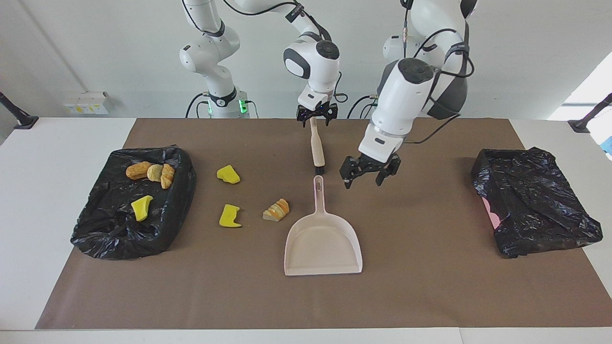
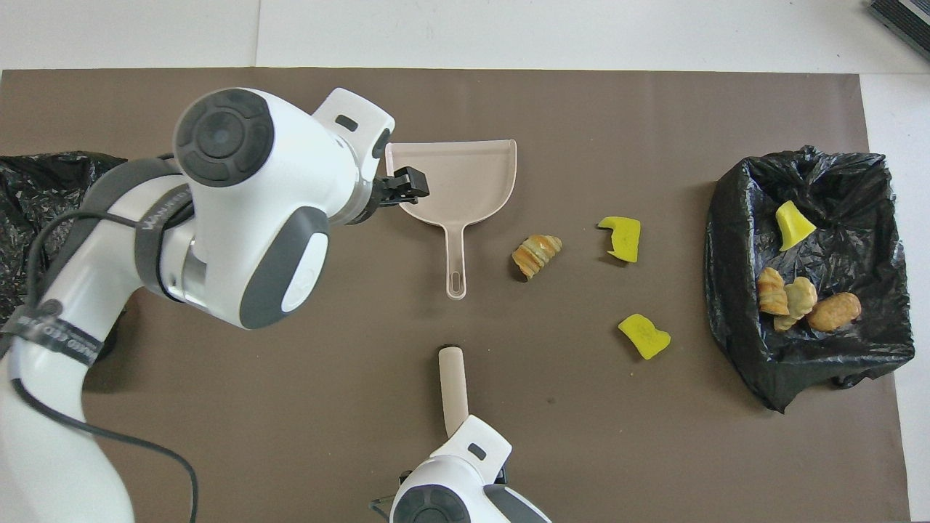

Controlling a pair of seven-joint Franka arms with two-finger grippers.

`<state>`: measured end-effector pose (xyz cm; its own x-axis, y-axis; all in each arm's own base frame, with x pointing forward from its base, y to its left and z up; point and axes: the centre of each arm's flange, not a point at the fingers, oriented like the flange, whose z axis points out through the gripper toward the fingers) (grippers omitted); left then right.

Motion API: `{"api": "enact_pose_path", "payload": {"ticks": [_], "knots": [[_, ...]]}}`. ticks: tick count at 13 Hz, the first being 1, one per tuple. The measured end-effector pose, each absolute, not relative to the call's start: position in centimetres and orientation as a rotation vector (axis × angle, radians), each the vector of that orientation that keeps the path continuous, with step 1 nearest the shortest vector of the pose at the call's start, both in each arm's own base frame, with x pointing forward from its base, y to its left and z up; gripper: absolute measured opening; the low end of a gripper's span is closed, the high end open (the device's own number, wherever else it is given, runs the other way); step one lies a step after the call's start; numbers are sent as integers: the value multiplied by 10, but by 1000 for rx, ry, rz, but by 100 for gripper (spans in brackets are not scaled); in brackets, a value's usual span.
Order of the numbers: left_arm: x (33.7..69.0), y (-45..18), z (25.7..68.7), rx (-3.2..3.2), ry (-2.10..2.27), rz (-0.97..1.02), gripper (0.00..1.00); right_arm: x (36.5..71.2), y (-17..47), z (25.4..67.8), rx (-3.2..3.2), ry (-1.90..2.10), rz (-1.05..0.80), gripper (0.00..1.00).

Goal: Sweep and dump trash in bin
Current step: 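Reach the left gripper to the dustpan handle while the right gripper approaches the brush, then grasp the dustpan with the left gripper while the right gripper lifts the brush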

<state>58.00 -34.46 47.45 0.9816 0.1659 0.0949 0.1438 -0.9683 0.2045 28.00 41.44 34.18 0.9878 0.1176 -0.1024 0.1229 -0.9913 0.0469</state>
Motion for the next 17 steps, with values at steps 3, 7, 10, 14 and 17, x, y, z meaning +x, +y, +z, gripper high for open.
{"api": "enact_pose_path", "payload": {"ticks": [3,7,10,14,17], "knots": [[569,-379,439,2944,190,112,100,280,410,334,3087,167,-155,70],[561,-387,403,2961,173,74,100,281,410,335,3102,149,-157,26],[552,-400,377,2970,165,44,100,288,407,336,3112,124,-148,26],[549,-409,362,2975,154,28,100,324,371,344,3093,-30,-181,26],[552,-407,363,2975,162,33,95,353,324,379,3081,-107,-203,26]]}}
